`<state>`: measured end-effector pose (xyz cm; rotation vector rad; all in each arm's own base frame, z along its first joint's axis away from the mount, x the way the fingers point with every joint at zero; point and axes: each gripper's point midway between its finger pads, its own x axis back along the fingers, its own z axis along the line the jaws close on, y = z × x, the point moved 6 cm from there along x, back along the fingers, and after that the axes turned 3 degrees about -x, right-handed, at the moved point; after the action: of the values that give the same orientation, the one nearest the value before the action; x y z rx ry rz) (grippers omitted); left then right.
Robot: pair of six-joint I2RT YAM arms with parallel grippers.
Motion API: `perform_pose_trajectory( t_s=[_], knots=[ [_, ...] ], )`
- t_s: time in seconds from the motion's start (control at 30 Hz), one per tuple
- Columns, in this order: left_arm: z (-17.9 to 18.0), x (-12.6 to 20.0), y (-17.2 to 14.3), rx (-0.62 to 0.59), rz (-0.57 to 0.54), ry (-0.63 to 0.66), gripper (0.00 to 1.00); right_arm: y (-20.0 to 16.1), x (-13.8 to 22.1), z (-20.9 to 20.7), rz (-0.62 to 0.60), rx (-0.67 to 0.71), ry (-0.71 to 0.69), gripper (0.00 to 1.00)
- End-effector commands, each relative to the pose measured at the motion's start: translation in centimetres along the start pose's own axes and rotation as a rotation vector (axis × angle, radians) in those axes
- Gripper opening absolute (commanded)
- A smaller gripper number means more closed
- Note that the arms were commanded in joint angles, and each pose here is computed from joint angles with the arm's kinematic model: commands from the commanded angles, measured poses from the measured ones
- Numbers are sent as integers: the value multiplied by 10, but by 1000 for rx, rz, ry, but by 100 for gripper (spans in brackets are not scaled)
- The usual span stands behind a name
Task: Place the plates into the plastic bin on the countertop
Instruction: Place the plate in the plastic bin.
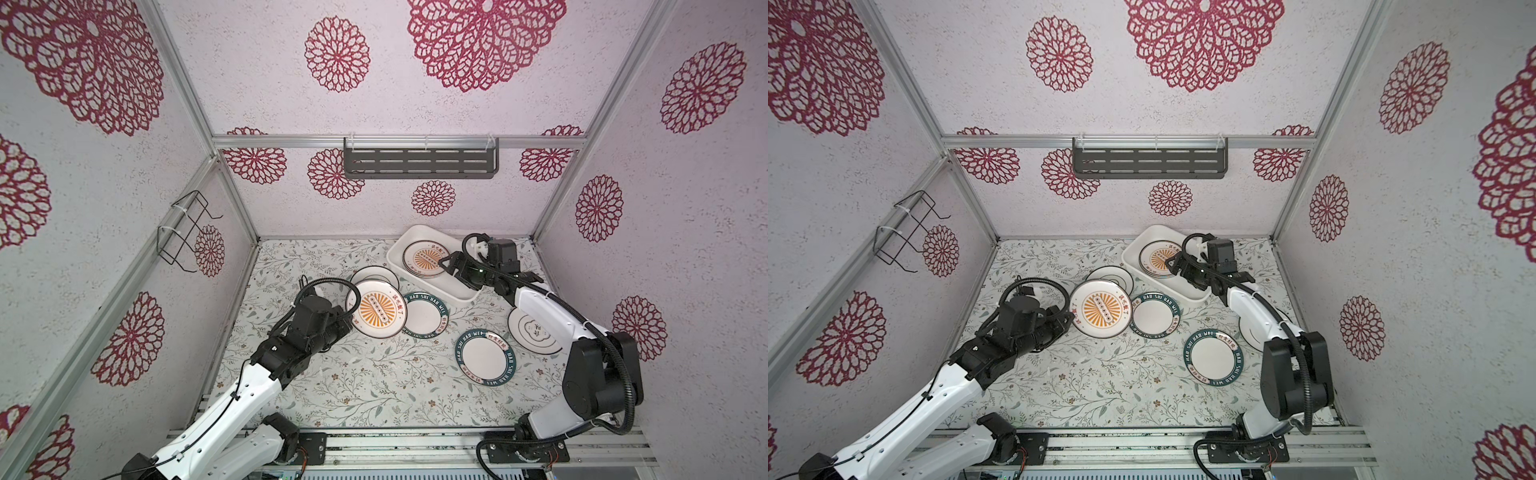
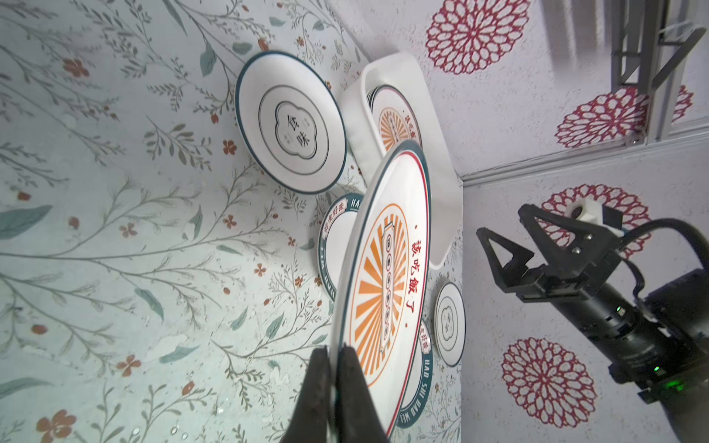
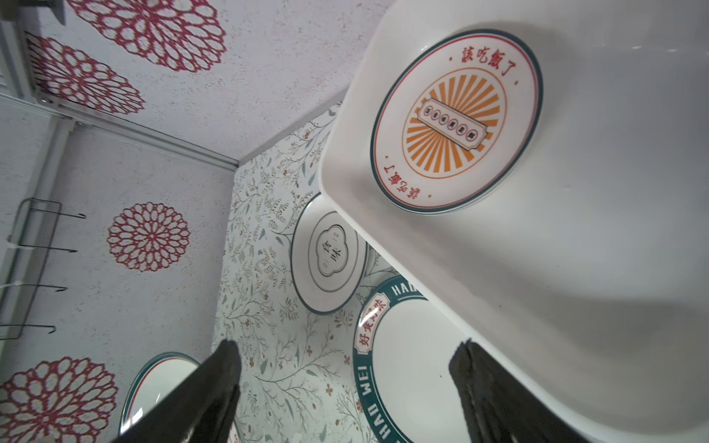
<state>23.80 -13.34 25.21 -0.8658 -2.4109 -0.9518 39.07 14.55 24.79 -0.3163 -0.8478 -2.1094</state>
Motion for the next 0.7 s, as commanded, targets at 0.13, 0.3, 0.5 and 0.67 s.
perform_pose_trajectory(
  t_s=[0.13, 0.3, 0.5, 0.67],
  knots=[
    [-48, -18, 57, -58, -47, -135, 0, 5, -3, 24, -4, -38, 225, 89],
    [-67, -44, 90, -84, -43, -161, 0, 1, -3, 30, -1, -40, 259, 88],
    [-89, -76, 107, -88, -9, -245, 0, -6, -17, 40, 19, -46, 287, 86],
    [-103, -91, 116, -85, 6, -306, 0, -7, -29, 48, 5, -69, 325, 82]
  ],
)
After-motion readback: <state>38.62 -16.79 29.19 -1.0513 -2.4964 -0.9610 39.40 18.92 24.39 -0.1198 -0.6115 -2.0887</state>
